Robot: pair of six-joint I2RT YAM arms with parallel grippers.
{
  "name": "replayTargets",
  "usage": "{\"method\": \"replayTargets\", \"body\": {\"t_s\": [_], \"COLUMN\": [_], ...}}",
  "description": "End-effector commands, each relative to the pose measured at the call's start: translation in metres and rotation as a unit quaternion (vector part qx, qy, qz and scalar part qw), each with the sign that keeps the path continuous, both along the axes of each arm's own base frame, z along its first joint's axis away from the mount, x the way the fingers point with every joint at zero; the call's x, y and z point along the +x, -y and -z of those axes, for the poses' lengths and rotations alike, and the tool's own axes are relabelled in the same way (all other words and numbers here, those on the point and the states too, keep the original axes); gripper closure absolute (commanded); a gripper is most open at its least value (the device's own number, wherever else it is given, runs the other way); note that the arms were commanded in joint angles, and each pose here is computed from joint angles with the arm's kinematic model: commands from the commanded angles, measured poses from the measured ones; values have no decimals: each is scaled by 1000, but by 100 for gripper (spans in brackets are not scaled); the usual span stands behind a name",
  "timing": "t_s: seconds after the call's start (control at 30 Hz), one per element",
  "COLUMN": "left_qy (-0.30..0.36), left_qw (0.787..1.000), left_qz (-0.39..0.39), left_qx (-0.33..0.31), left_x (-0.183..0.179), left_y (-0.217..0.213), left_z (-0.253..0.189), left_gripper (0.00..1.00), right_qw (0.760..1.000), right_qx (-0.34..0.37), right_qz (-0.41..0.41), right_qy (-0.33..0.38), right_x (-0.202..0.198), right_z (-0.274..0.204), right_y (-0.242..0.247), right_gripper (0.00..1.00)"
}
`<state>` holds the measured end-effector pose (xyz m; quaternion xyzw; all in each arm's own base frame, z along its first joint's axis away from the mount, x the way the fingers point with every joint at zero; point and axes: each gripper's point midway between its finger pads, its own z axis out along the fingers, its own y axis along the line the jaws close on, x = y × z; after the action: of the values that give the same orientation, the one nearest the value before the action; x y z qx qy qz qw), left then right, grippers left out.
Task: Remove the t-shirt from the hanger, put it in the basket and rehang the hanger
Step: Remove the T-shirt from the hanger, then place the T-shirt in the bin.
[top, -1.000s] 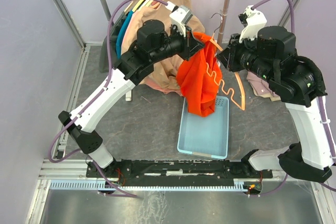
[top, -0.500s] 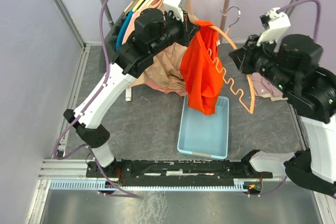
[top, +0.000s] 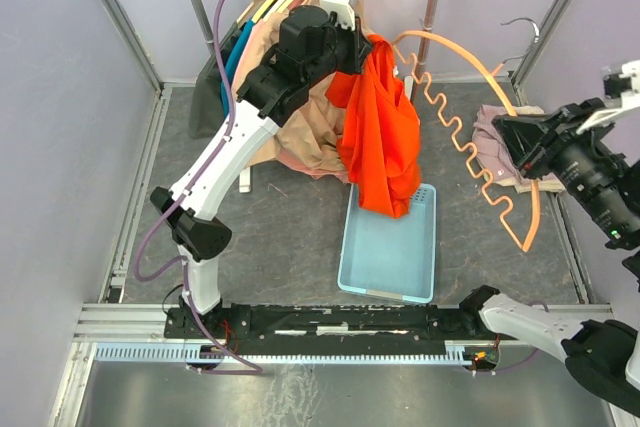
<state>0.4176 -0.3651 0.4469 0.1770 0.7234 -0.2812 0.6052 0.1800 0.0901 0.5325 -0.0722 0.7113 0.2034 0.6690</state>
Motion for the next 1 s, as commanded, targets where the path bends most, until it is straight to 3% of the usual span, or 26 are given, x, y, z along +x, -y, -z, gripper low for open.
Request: {"method": "replayTargets", "body": {"t_s": [0.0, 0.27, 0.5, 0.73, 0.97], "left_qy": [68, 128, 158, 174, 181], "left_qw": [993, 953, 900, 852, 843], "left_qz": [38, 208, 286, 329, 326], "left_qx": [-87, -182, -290, -369, -387], "left_x": [-26, -112, -166, -192, -199], "left_y": [-4, 3, -13, -26, -34], "left_z": [-79, -158, -221, -265, -278], "left_gripper": [97, 97, 97, 97, 97], "right_qw": [996, 979, 970, 971, 971], "right_qx": [33, 44, 29, 30, 35], "right_qz": [70, 185, 239, 236, 233], "right_qy": [52, 71, 45, 34, 28], "right_x": [0, 19, 40, 47, 45], "right_z": [-27, -33, -22, -9, -2], "right_y": [30, 62, 67, 61, 60], "right_gripper": [99, 99, 99, 99, 99]}}
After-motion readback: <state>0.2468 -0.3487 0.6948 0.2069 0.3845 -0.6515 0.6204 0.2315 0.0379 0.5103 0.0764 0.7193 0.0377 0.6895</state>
